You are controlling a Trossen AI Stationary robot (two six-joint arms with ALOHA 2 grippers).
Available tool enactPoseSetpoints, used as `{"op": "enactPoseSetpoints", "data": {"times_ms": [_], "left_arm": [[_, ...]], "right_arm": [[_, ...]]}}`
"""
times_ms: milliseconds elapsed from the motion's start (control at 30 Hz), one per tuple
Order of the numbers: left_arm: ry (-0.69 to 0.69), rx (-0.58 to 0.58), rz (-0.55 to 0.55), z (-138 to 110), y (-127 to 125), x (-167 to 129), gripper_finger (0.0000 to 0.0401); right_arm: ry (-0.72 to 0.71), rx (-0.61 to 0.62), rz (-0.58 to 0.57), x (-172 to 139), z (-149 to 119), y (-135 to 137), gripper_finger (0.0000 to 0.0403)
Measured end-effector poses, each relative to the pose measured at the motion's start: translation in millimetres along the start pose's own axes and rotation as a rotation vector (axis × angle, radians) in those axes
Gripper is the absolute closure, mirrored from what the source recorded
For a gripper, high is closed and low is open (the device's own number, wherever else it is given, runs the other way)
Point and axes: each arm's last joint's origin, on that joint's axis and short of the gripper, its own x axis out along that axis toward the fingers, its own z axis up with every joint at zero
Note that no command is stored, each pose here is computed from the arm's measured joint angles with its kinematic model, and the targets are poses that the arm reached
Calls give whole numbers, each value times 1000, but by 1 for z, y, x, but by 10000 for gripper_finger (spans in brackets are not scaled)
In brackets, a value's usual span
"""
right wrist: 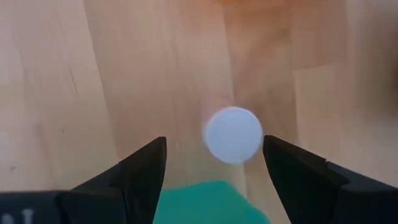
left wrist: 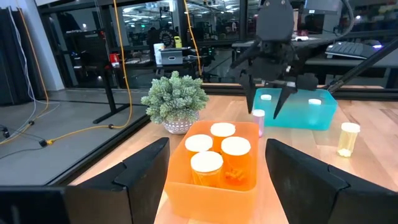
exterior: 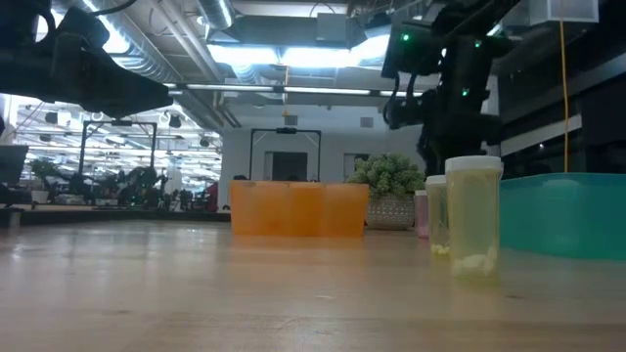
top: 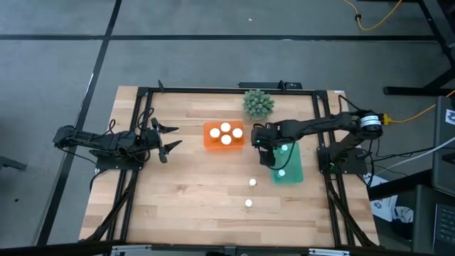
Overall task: Pick and place medicine bottles into bin by pill shape (circle, oval)
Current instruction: Put the pink pill bottle into the blue bin
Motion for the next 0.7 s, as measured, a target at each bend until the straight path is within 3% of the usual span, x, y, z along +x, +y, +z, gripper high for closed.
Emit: {"op": "enactPoseSetpoints", "data": {"times_ms": [267,700], "left_arm": [[0,0,0,0,0,0,144],[0,0,0,0,0,0,144]], "right_arm": [[-72,-14,4,11,11,1,142],[-22,-6,-33,12,6,-2,226]]}}
